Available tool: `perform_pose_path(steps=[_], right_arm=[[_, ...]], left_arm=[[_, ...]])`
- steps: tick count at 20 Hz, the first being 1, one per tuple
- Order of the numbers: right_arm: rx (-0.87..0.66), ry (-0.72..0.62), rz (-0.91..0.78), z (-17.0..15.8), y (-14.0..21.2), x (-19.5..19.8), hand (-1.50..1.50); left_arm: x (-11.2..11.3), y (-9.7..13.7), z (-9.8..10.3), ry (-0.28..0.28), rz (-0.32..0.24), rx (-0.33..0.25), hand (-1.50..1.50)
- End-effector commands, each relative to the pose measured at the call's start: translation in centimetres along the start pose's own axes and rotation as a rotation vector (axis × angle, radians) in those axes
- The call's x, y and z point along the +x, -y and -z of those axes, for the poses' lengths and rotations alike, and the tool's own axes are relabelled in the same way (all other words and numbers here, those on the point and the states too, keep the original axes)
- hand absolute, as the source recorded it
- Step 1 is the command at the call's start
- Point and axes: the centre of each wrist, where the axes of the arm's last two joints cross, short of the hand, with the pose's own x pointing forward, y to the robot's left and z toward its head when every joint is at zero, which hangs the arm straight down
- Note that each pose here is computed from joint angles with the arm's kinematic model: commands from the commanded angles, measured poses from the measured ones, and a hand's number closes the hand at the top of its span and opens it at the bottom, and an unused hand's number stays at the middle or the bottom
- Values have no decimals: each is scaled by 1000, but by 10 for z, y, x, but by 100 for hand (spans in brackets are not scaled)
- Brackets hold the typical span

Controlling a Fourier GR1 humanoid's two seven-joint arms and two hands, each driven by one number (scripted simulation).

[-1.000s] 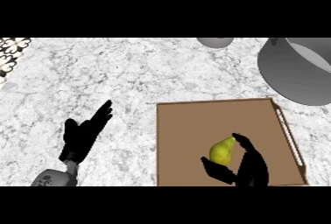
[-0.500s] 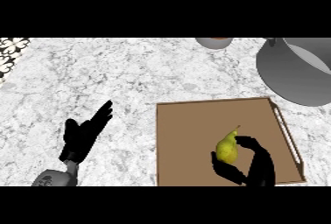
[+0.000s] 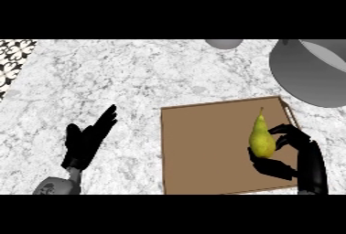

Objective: Pick the pear from the tray and place it in the pot

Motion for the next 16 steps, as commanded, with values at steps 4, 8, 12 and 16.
perform_pose_path(steps=[4,8,12,16], right_arm=[[49,175,36,36,69,2,150],[80,253,7,55,119,-10,150],[69,320,-47,75,182,-23,150],[52,421,-61,90,248,-25,150]], left_arm=[[0,-5,-1,10,-5,26,0],[-2,-7,-3,0,-7,26,0],[-3,-2,-4,5,-8,14,0],[-2,4,-3,20,3,-2,0]])
